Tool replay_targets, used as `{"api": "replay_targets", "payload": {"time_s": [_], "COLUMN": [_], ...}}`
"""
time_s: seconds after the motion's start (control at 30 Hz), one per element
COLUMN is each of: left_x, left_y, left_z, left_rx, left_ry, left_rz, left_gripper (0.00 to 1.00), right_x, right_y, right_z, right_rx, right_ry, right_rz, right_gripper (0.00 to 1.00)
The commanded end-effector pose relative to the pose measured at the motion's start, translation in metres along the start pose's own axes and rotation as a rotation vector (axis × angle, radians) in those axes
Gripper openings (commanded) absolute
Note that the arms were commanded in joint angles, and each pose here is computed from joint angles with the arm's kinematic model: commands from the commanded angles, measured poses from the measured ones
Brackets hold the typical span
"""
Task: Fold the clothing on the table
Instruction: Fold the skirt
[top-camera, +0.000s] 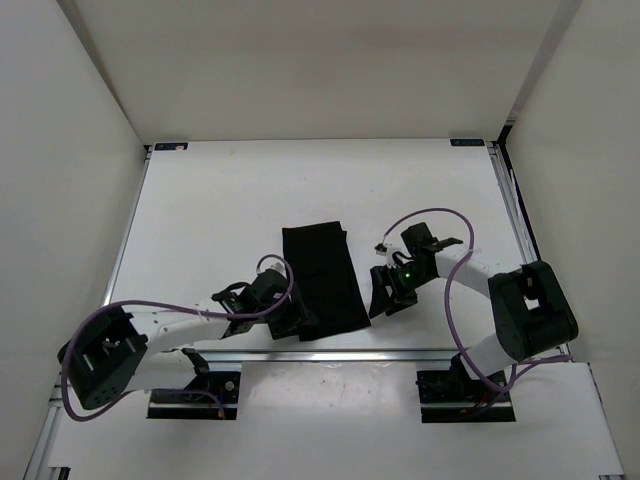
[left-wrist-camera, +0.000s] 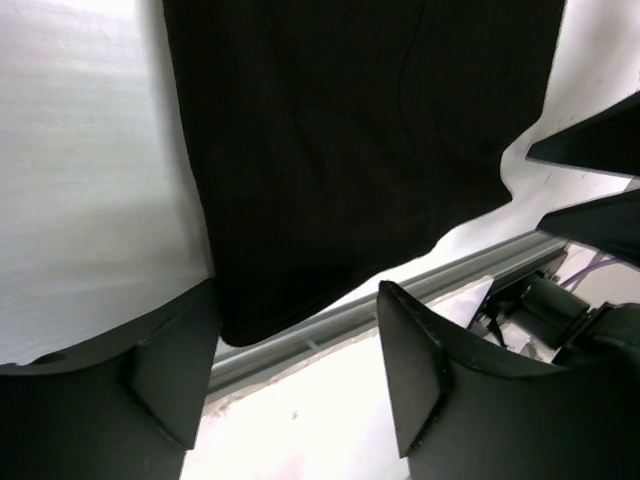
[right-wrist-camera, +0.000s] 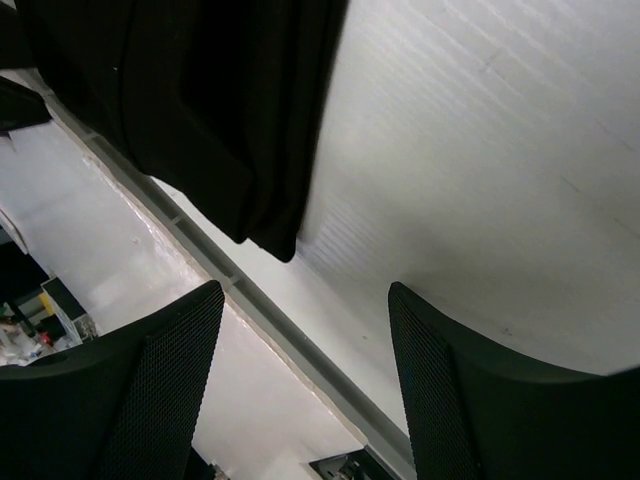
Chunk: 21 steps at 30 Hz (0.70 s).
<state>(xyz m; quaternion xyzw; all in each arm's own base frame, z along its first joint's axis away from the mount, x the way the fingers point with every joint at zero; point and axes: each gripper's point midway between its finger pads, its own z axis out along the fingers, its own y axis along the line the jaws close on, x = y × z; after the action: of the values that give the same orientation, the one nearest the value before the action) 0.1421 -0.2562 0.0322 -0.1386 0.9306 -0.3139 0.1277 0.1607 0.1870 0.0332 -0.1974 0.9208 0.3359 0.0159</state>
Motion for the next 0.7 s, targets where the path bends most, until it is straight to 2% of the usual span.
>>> {"api": "replay_targets", "payload": {"time_s": [0.0,0.1,0.2,0.3,0.43,0.53,0.67], "left_x": [0.0,0.0,-0.001,-0.001,0.001,-0.002,-0.007], "left_y": [-0.005,-0.004,-0.004,-0.001,-0.003,-0.005,-0.016], "left_z": [0.0,-0.004,-0.007,-0.009,-0.011,-0.011,-0.009], "left_rx": [0.009,0.023,0.044,0.056,0.078,0.096,0.125], "left_ry": [-0.021,-0.029,-0.041,-0.052,-0.056,-0.069,-0.08], "left_rz": [0.012,0.005,-0.011,-0.022,-0.029,-0.046,-0.036], "left_gripper": [0.72,0.61,0.39,0.25,0.16,0.1,0.06], "right_x": [-0.007,-0.005,-0.006,-0.009,-0.004,0.001,0.007], "right_y": [0.005,0.005,0.008,0.012,0.022,0.023,0.028], "right_z": [0.0,0.002,0.001,0.0,0.003,0.005,0.007], "right_rx": [-0.031,-0.048,-0.065,-0.111,-0.161,-0.184,-0.236], "right_ry": [-0.037,-0.043,-0.063,-0.086,-0.066,-0.061,-0.041], "right_rz": [-0.05,-0.045,-0.05,-0.062,-0.1,-0.137,-0.136], "right_gripper": [0.72,0.72,0.71,0.7,0.72,0.8,0.8]}}
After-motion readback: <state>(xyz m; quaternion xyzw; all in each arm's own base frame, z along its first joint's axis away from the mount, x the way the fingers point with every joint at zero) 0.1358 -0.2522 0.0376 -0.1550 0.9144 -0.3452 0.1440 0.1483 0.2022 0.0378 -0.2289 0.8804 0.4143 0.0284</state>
